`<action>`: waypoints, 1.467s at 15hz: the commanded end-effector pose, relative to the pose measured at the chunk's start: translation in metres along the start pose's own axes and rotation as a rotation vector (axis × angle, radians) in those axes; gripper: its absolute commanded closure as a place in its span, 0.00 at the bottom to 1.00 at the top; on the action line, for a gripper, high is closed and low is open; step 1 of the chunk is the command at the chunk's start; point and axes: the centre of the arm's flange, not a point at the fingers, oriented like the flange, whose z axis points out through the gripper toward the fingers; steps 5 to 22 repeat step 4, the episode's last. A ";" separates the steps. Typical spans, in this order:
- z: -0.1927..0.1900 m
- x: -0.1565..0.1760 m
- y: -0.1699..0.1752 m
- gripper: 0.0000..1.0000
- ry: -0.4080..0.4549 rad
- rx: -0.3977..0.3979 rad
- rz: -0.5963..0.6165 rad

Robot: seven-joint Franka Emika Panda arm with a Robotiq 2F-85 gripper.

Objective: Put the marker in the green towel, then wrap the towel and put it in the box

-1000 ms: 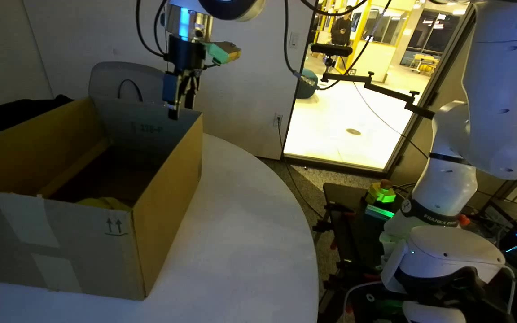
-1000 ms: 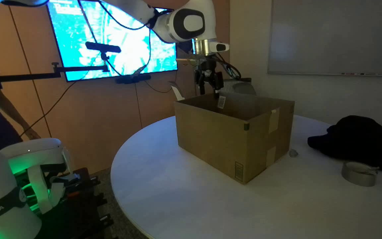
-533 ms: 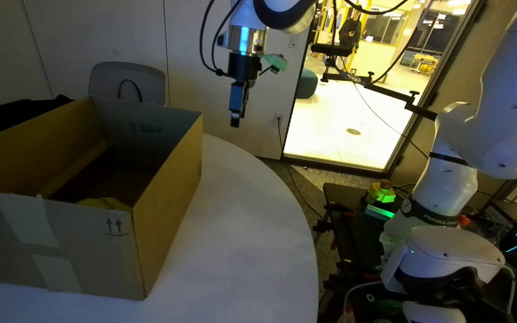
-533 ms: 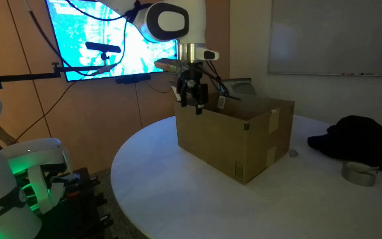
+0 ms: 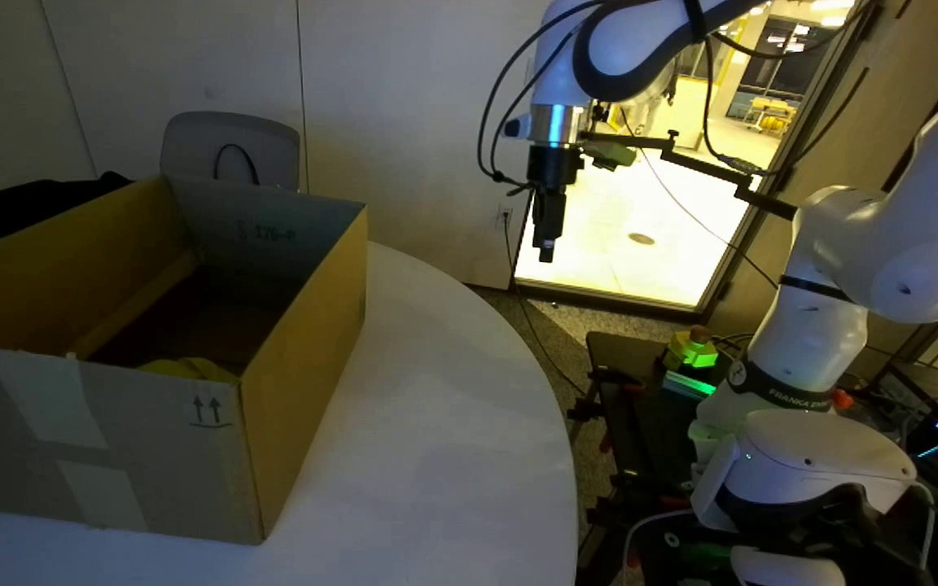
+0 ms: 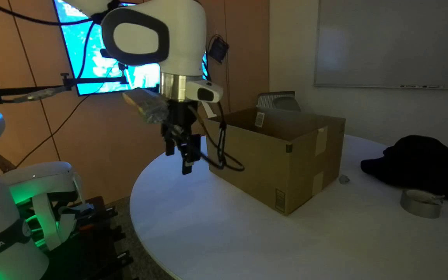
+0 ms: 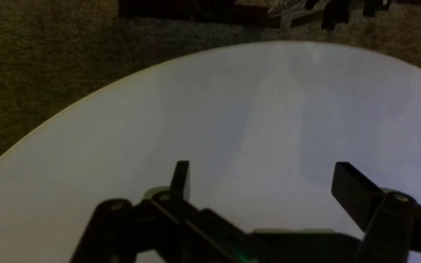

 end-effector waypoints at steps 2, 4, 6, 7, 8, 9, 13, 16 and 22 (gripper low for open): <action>0.007 -0.028 0.005 0.00 0.011 0.019 -0.004; 0.007 -0.037 0.002 0.00 0.025 0.022 -0.007; 0.007 -0.037 0.002 0.00 0.025 0.022 -0.007; 0.007 -0.037 0.002 0.00 0.025 0.022 -0.007; 0.007 -0.037 0.002 0.00 0.025 0.022 -0.007; 0.007 -0.037 0.002 0.00 0.025 0.022 -0.007; 0.007 -0.037 0.002 0.00 0.025 0.022 -0.007; 0.007 -0.037 0.002 0.00 0.025 0.022 -0.007; 0.007 -0.037 0.002 0.00 0.025 0.022 -0.007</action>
